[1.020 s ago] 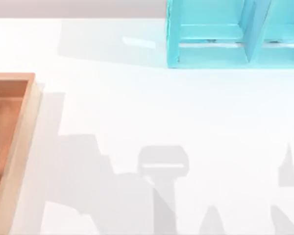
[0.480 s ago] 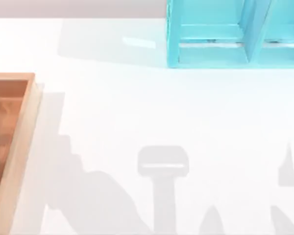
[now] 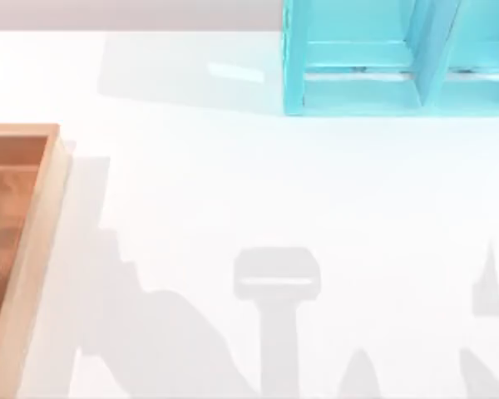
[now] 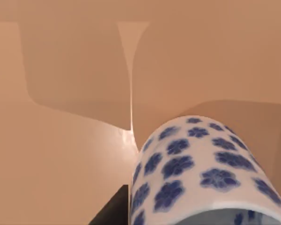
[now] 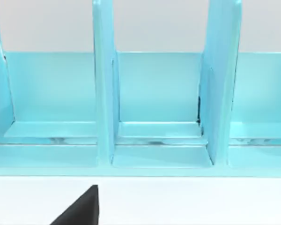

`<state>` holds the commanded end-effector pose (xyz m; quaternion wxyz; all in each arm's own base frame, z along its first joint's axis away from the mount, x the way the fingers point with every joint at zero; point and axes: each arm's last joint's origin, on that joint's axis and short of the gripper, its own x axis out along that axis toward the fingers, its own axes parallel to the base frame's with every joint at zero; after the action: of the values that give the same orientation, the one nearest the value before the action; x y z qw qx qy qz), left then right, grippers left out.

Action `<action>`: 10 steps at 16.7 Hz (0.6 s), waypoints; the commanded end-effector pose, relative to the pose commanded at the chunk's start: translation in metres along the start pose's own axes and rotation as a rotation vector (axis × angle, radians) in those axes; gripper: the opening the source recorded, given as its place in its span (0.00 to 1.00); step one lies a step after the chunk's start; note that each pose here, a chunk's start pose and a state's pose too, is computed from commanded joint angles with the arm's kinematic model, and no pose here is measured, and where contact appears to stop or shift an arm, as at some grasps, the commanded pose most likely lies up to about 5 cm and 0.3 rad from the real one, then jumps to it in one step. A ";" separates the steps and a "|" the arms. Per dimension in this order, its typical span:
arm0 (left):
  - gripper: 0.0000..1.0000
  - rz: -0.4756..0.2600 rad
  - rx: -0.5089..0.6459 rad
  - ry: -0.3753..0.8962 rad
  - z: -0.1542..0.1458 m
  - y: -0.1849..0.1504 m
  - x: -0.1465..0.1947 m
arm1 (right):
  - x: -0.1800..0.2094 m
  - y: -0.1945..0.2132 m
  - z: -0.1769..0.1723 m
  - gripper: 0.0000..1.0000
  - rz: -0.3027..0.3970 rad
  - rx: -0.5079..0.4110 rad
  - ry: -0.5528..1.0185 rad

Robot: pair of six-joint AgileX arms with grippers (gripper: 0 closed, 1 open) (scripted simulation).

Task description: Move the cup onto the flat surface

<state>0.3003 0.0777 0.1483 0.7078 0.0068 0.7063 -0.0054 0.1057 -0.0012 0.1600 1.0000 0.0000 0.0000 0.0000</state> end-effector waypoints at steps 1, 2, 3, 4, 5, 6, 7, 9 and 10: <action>0.55 0.000 0.000 0.000 0.000 0.000 0.000 | 0.000 0.000 0.000 1.00 0.000 0.000 0.000; 0.47 0.000 0.000 0.000 0.000 0.000 0.000 | 0.000 0.000 0.000 1.00 0.000 0.000 0.000; 0.40 0.000 0.000 0.000 0.000 0.000 0.000 | 0.000 0.000 0.000 1.00 0.000 0.000 0.000; 0.32 0.000 0.000 0.000 0.000 0.000 0.000 | 0.000 0.000 0.000 1.00 0.000 0.000 0.000; 0.25 0.000 0.000 0.000 0.000 0.000 0.000 | 0.000 0.000 0.000 1.00 0.000 0.000 0.000; 0.17 0.000 0.000 0.000 0.000 0.000 0.000 | 0.000 0.000 0.000 1.00 0.000 0.000 0.000; 0.10 0.000 0.000 0.000 0.000 0.000 0.000 | 0.000 0.000 0.000 1.00 0.000 0.000 0.000; 0.00 0.000 0.000 0.000 0.000 0.000 0.000 | 0.000 0.000 0.000 1.00 0.000 0.000 0.000; 0.00 0.000 0.000 0.000 0.000 0.000 0.000 | 0.000 0.000 0.000 1.00 0.000 0.000 0.000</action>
<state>0.3003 0.0777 0.1483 0.7078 0.0068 0.7063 -0.0054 0.1057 -0.0012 0.1600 1.0000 0.0000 0.0000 0.0000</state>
